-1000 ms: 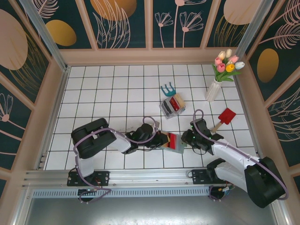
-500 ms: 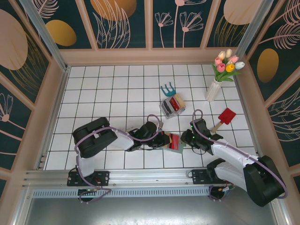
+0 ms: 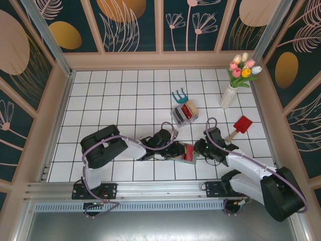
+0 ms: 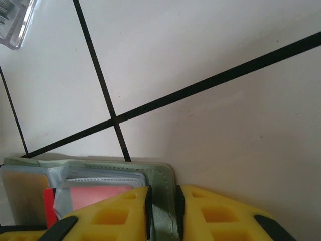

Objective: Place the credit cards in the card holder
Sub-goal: Insert the credit card into the card slot.

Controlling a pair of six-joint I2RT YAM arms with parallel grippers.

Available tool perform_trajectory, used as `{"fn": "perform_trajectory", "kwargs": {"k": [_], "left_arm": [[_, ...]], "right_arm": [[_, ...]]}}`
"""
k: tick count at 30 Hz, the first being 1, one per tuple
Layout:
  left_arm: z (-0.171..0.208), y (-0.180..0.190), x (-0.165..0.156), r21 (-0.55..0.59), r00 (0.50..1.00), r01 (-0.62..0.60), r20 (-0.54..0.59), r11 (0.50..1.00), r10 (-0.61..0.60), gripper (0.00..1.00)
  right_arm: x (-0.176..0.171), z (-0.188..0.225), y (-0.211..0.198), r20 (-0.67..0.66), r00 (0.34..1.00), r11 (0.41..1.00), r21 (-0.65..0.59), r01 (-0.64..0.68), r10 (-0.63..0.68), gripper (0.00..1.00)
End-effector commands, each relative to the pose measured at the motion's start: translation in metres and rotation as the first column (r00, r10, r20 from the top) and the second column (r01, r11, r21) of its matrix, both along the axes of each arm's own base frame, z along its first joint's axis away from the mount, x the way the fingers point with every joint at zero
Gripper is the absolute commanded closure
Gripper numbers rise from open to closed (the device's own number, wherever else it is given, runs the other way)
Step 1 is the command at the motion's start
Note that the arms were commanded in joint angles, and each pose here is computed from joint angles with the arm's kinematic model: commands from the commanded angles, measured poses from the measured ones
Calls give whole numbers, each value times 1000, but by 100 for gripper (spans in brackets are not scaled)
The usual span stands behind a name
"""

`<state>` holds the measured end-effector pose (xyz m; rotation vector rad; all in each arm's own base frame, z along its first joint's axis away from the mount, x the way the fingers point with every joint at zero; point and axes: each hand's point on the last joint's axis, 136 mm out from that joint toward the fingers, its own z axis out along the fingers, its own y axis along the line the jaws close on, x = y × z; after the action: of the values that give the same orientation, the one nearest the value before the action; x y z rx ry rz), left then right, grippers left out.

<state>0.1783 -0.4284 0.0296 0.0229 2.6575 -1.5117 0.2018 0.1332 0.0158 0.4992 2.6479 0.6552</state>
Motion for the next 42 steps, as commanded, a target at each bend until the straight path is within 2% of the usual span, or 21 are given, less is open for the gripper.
{"fn": "perform_trajectory", "kwargs": {"k": [1, 2, 4, 11, 19, 23, 25, 31, 35, 42], "left_arm": [[-13, 7, -10, 64, 1000, 22, -2, 998, -22, 81], [-13, 11, -8, 89, 1000, 12, 13, 996, -13, 77], [-12, 14, -5, 125, 999, 9, 39, 992, -14, 76], [-3, 22, 1, 158, 997, -23, 83, 987, 10, 63], [-2, 27, 1, 177, 995, -30, 100, 984, 12, 68], [-2, 25, -1, 165, 996, -12, 91, 986, -3, 65], [-2, 22, -2, 159, 996, -1, 85, 987, -12, 65], [-3, 31, 2, 224, 993, -14, 116, 974, -13, 60], [-3, 29, 0, 236, 992, 11, 122, 972, -41, 58], [-10, 25, -10, 239, 990, 87, 87, 967, -111, 57]], "right_arm": [[-15, -9, 9, -51, 997, 998, 42, -50, 52, 76], [-15, -9, 8, -50, 998, 998, 38, -48, 50, 76], [-16, -11, 6, -53, 997, 998, 28, -48, 50, 76], [-17, -12, 4, -59, 997, 999, 14, -48, 49, 76], [-20, -11, 9, -65, 996, 997, 38, -63, 65, 78], [-24, -8, 15, -66, 994, 995, 54, -84, 88, 78], [-24, -7, 10, -70, 996, 998, 34, -54, 56, 78], [-34, 6, 16, -81, 994, 995, 75, -67, 73, 76], [-43, -2, 12, -126, 990, 997, 58, -59, 66, 70], [-39, -1, 35, -113, 988, 984, 158, -88, 106, 71]]}}
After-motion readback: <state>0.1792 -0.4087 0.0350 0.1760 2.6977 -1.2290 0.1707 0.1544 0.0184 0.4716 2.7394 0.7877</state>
